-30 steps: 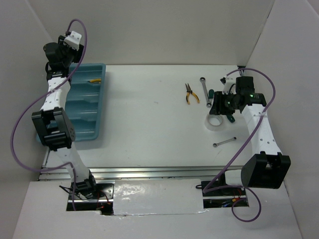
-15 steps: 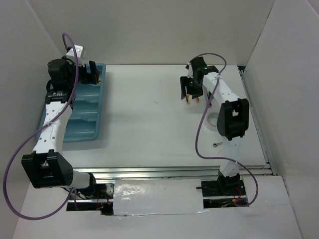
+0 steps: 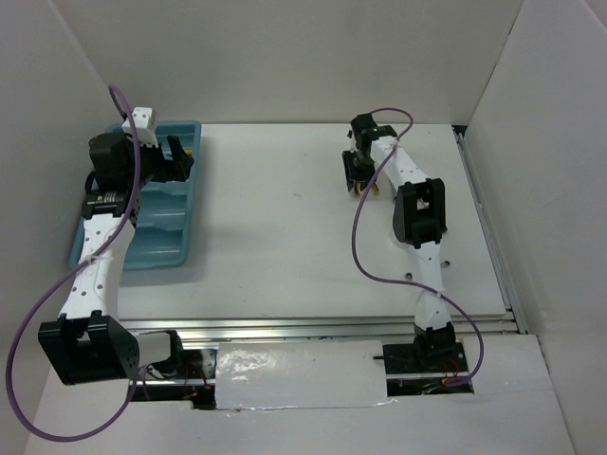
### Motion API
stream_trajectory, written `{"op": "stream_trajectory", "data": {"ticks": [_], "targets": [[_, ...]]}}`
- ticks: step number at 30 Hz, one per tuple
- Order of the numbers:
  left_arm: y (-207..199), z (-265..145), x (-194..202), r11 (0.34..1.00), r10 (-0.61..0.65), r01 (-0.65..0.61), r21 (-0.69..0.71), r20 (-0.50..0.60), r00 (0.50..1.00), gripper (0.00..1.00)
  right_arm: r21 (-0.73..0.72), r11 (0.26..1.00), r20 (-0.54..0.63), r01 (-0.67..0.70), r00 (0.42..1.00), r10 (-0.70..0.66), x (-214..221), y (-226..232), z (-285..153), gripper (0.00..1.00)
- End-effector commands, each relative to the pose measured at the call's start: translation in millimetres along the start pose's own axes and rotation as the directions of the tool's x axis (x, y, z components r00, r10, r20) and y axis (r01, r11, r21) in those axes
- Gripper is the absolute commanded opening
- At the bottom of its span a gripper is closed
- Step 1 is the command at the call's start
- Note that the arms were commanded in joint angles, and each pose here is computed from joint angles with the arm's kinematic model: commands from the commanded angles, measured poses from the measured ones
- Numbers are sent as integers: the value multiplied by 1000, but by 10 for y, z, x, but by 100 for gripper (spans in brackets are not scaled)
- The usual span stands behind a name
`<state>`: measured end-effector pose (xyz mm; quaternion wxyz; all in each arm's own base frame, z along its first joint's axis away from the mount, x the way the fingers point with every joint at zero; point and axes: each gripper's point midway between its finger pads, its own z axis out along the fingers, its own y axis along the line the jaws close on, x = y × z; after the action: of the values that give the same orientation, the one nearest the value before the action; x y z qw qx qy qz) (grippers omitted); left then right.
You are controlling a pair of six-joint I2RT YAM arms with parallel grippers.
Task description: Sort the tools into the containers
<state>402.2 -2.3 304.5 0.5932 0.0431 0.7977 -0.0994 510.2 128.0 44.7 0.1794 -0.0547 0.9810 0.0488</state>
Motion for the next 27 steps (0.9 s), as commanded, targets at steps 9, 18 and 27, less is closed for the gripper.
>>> {"op": "stream_trajectory", "data": {"ticks": [9,18,27], "targets": [[28,-16,-115,994,-103,102,29,26,994,95,35,999,-26,28,999,-27,-5,-82,51,48],[141,-72,-174,992,-123,123,15,32,992,95,69,994,-70,80,995,-75,108,-141,214,33],[206,-109,-211,993,-117,117,-1,39,992,95,132,943,-26,306,952,-306,170,181,-140,0]]}}
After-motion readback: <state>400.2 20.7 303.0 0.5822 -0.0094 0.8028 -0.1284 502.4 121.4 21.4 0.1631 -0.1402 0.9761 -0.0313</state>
